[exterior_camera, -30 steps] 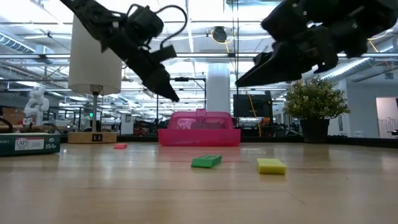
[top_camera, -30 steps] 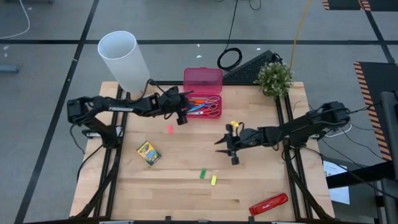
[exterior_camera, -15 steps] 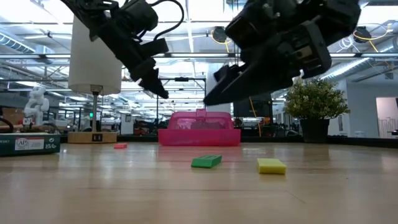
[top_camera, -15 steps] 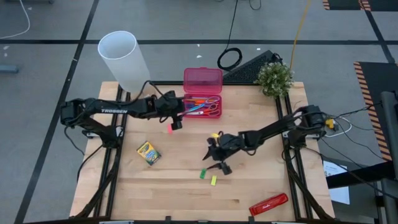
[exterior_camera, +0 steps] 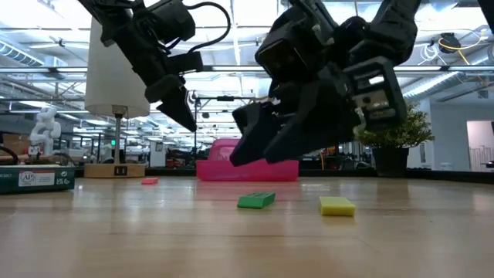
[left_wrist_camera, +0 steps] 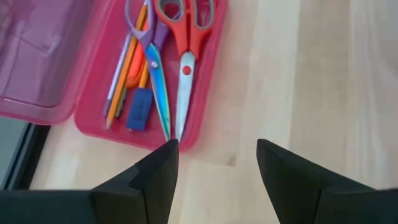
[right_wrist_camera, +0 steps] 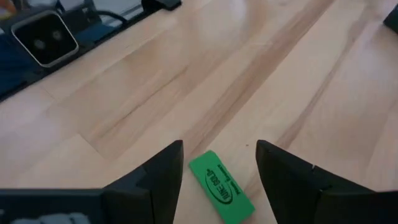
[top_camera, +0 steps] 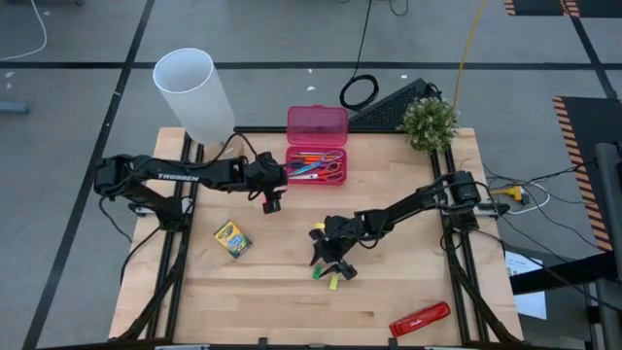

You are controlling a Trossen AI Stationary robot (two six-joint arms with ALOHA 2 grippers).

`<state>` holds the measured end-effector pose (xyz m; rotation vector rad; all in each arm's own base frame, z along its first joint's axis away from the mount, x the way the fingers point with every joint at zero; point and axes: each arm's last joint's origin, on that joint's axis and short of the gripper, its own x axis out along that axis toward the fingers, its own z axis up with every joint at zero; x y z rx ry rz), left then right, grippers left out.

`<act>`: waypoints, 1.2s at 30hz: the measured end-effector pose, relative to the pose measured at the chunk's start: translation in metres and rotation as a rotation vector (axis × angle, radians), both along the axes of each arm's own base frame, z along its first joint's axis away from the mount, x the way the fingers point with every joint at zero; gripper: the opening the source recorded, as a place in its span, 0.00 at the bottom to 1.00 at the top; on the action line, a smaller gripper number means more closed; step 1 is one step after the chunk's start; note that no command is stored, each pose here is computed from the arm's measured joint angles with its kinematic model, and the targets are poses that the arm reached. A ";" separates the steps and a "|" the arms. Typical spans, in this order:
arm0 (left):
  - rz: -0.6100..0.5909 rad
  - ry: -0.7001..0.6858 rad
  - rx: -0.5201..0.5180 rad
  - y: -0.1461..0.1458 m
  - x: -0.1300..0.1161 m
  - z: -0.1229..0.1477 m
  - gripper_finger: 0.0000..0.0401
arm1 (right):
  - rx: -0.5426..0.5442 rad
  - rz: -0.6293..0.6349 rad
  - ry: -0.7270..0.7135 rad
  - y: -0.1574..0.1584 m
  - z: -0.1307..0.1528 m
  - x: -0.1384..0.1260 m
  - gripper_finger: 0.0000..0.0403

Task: Pack school essentials
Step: Put the green eraser into the red supply box

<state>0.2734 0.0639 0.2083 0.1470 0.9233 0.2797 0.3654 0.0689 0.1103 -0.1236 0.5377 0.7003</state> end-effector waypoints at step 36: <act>-0.004 -0.008 0.005 -0.003 0.001 0.001 0.55 | -0.170 0.076 -0.007 -0.004 -0.024 -0.002 0.24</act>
